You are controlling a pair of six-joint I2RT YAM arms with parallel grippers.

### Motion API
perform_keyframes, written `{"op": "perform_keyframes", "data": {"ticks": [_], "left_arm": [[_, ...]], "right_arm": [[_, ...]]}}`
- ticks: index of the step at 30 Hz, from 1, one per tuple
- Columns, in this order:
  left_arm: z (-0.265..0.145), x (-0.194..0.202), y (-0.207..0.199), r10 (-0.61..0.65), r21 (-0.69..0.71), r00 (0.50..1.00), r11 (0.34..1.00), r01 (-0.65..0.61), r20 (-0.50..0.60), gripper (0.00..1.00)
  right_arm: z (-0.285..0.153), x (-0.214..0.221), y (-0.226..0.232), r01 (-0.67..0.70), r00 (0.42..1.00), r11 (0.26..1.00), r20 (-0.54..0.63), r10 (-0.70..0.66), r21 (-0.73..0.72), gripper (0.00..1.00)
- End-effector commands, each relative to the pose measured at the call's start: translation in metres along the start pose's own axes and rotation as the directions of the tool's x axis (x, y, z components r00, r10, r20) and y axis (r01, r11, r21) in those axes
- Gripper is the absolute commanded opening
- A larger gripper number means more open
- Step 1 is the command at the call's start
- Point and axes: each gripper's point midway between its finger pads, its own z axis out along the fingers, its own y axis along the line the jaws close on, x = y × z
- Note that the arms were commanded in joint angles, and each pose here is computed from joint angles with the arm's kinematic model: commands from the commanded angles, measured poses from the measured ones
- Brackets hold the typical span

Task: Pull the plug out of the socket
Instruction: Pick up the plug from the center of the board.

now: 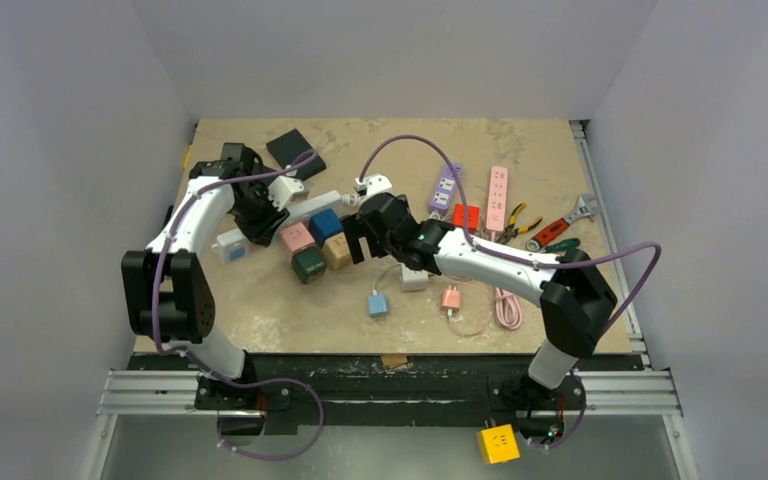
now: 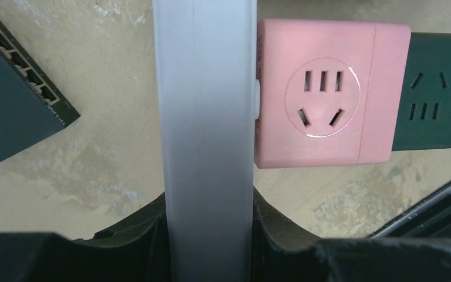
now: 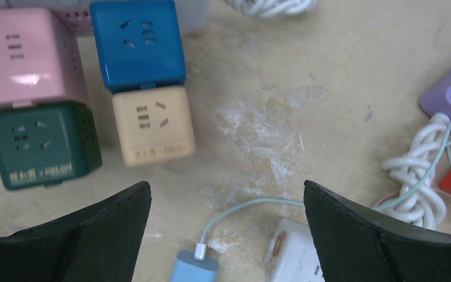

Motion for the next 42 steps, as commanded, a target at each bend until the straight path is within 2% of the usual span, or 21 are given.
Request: {"op": "perform_keyframes", "data": {"ticks": [1, 10, 25, 42], "left_arm": [[-0.052, -0.034, -0.042, 0.083, 0.004, 0.986, 0.996, -0.084, 0.143, 0.0], [-0.051, -0.032, -0.055, 0.105, -0.009, 0.978, 0.994, -0.105, 0.179, 0.0], [-0.057, -0.043, -0.059, 0.098, -0.058, 0.968, 0.995, -0.087, 0.232, 0.0], [-0.061, -0.046, -0.077, 0.095, 0.017, 0.96, 0.995, -0.103, 0.262, 0.0]], "right_arm": [[-0.007, -0.064, 0.021, 0.024, 0.99, 0.998, 0.14, -0.015, -0.061, 0.99], [0.003, -0.063, 0.041, -0.027, 0.988, 0.983, 0.148, 0.054, -0.184, 0.99], [0.035, -0.026, 0.058, -0.105, 0.992, 0.964, 0.049, 0.12, -0.243, 0.99], [0.073, -0.011, 0.057, -0.098, 0.994, 0.964, 0.012, 0.105, -0.246, 0.99]]}}
